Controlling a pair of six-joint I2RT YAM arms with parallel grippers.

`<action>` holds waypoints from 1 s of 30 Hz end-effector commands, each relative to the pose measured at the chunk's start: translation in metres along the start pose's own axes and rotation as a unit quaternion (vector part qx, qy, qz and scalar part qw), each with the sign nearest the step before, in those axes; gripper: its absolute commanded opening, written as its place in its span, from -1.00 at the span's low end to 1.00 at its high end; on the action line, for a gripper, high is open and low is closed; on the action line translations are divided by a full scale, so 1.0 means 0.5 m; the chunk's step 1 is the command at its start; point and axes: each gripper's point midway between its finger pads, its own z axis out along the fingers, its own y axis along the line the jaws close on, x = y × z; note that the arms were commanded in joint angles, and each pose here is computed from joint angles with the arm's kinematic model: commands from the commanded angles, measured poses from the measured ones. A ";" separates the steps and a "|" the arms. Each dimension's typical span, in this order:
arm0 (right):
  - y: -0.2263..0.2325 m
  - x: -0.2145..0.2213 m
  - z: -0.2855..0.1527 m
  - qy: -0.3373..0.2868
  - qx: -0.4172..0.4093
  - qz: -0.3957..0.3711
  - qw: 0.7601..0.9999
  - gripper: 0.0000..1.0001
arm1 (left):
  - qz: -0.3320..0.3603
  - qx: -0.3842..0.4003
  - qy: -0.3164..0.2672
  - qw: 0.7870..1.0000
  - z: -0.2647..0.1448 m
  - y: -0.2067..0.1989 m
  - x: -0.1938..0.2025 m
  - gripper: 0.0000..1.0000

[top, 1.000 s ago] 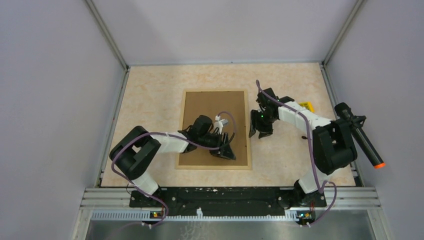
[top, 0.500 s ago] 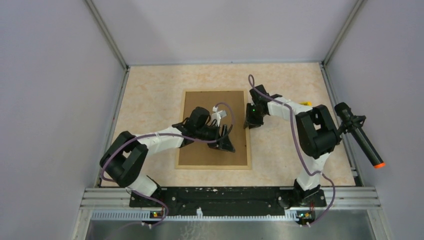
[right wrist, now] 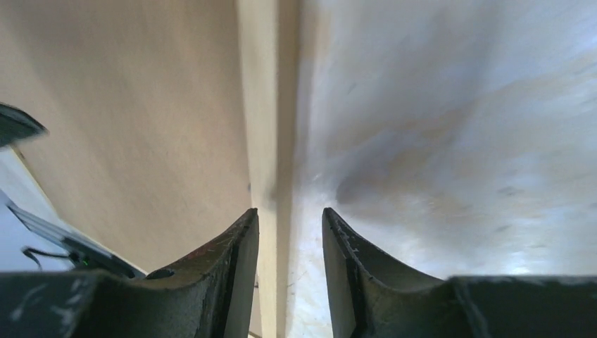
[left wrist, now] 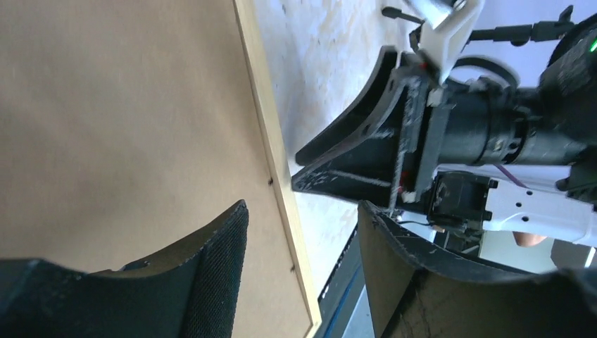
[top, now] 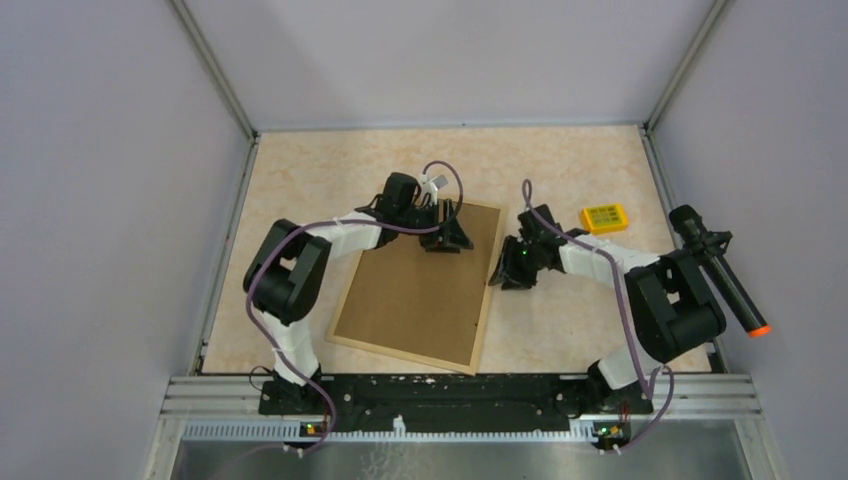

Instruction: Put the photo into the frame

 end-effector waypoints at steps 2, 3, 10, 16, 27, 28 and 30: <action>-0.016 -0.166 -0.049 -0.044 -0.009 0.006 0.999 -0.23 | 0.003 0.028 -0.006 1.000 0.051 -0.008 -0.053 0.25; -0.019 -0.187 -0.051 -0.041 -0.005 0.000 0.999 -0.24 | -0.004 0.026 -0.004 1.000 0.061 0.002 -0.055 0.24; -0.016 -0.279 -0.015 -0.027 -0.005 -0.022 0.999 -0.32 | -0.010 0.038 -0.012 0.999 0.107 0.033 -0.083 0.10; -0.016 -0.283 0.025 -0.002 -0.015 -0.024 1.000 -0.34 | -0.042 0.062 -0.006 0.997 0.138 0.047 -0.089 0.04; -0.008 -0.304 0.055 -0.008 0.005 -0.036 0.999 -0.24 | -0.132 -0.031 0.003 0.991 0.149 0.165 -0.036 0.10; -0.005 -0.307 0.056 -0.009 0.007 -0.037 0.999 -0.23 | -0.136 -0.041 0.002 0.990 0.148 0.174 -0.032 0.11; -0.004 -0.310 0.061 -0.011 0.016 -0.038 0.999 -0.21 | -0.141 -0.058 0.002 0.988 0.145 0.186 -0.028 0.12</action>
